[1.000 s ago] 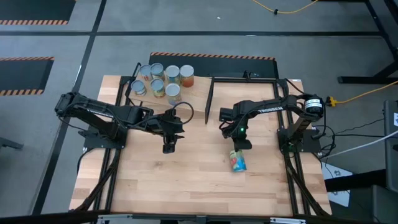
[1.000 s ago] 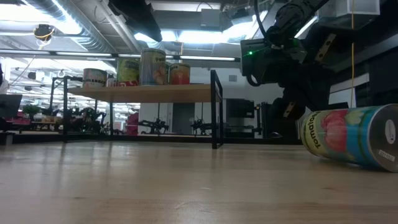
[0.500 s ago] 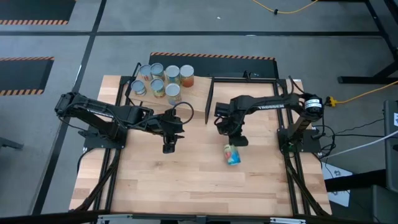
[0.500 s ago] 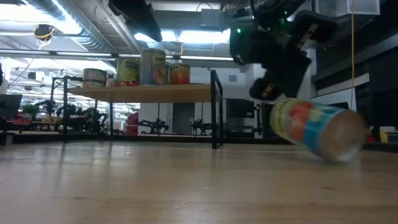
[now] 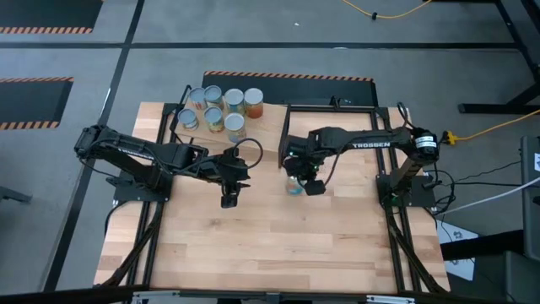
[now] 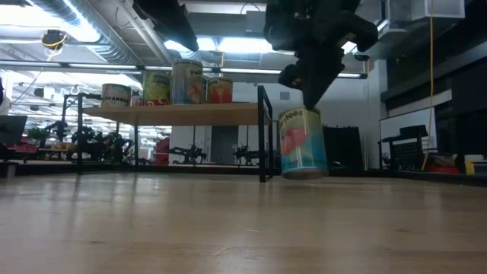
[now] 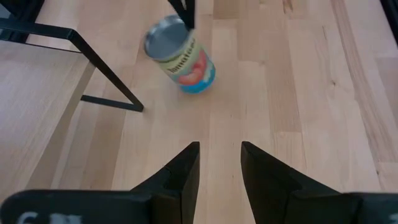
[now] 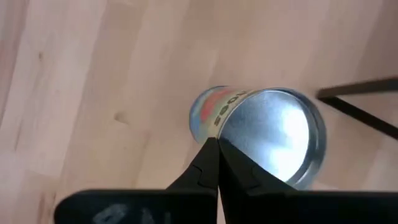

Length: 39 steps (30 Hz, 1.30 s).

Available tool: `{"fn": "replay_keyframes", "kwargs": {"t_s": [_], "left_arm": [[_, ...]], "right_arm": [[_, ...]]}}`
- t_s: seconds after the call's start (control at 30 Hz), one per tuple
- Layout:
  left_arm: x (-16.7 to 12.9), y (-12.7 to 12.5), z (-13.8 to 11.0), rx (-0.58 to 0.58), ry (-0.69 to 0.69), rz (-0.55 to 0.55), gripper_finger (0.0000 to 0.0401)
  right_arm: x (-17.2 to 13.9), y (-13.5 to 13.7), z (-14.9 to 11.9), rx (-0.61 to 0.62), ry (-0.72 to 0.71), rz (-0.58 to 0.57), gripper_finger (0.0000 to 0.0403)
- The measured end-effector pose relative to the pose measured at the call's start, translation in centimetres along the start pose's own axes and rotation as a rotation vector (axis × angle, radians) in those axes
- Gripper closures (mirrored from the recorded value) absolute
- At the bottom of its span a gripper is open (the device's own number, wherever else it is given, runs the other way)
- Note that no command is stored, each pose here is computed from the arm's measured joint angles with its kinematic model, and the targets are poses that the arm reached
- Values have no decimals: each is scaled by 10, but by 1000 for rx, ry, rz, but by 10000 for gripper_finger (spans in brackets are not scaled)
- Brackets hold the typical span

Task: Pick and place cans onto a shelf
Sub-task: Put the canned tomatoes on the shelf

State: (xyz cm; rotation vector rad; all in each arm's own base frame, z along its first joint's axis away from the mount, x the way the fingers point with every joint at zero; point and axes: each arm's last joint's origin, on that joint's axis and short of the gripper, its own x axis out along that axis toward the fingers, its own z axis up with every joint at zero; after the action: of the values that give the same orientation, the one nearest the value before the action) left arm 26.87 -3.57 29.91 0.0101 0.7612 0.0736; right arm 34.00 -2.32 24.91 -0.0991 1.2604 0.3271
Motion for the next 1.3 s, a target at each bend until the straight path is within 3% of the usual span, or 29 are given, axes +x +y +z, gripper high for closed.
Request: {"fn": "replay_keyframes", "kwargs": {"t_s": [0.47, 0.73, 1.3], "left_arm": [[0, 0, 0, 0, 0, 0, 291], [0, 0, 0, 0, 0, 0, 291], [0, 0, 0, -1, 0, -1, 291]], "right_arm": [[18, 27, 3, -82, 34, -55, 403], [18, 28, 3, -68, 33, -55, 376], [18, 28, 3, -39, 31, -53, 371]]}}
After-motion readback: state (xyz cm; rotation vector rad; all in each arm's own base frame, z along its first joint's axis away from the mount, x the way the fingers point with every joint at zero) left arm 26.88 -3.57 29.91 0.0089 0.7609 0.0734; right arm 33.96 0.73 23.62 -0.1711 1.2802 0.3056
